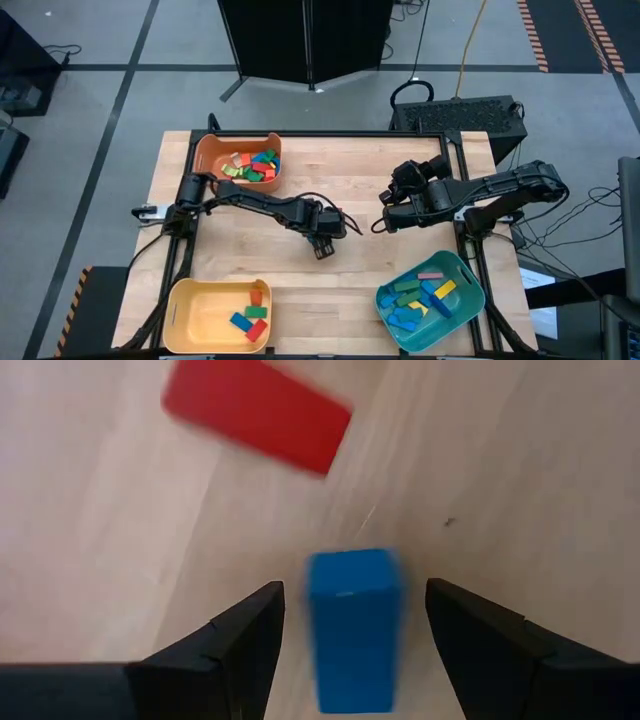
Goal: Sort blocks by size
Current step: Put the blue triangular block into the yellow bin
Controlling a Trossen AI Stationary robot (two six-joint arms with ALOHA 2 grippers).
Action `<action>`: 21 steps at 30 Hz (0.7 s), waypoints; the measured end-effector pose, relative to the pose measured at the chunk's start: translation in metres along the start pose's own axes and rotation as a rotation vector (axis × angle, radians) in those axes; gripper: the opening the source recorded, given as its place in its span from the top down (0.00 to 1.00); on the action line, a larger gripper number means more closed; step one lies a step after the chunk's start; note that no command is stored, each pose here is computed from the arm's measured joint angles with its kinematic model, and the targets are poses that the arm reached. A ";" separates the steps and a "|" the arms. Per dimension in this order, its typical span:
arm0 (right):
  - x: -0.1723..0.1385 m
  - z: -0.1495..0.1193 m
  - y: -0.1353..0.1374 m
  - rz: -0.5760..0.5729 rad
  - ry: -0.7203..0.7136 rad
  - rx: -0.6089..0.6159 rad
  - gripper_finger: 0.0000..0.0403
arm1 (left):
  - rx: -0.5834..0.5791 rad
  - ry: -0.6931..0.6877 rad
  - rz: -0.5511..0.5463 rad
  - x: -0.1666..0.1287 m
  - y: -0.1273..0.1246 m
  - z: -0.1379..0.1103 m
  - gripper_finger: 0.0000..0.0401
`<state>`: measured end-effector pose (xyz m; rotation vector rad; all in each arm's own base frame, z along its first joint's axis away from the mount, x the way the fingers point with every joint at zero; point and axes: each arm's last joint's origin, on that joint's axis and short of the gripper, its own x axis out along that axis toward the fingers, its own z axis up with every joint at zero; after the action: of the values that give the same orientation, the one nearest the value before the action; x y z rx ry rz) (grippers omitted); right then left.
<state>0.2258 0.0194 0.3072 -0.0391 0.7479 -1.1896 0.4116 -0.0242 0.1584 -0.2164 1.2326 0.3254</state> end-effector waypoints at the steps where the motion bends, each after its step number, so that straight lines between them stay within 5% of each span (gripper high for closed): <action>1: 0.000 0.000 0.000 0.000 0.000 0.000 0.44 | -0.006 0.012 -0.002 0.003 0.002 -0.002 0.39; 14: 0.000 0.000 0.000 0.002 -0.001 0.003 0.44 | -0.034 0.042 -0.043 0.021 0.015 -0.015 0.40; 21: 0.000 0.000 0.001 0.003 -0.002 0.006 0.44 | -0.030 0.057 -0.040 0.021 0.015 -0.017 0.54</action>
<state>0.2264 0.0195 0.3072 -0.0335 0.7424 -1.1889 0.3979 -0.0134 0.1333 -0.2776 1.2783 0.3050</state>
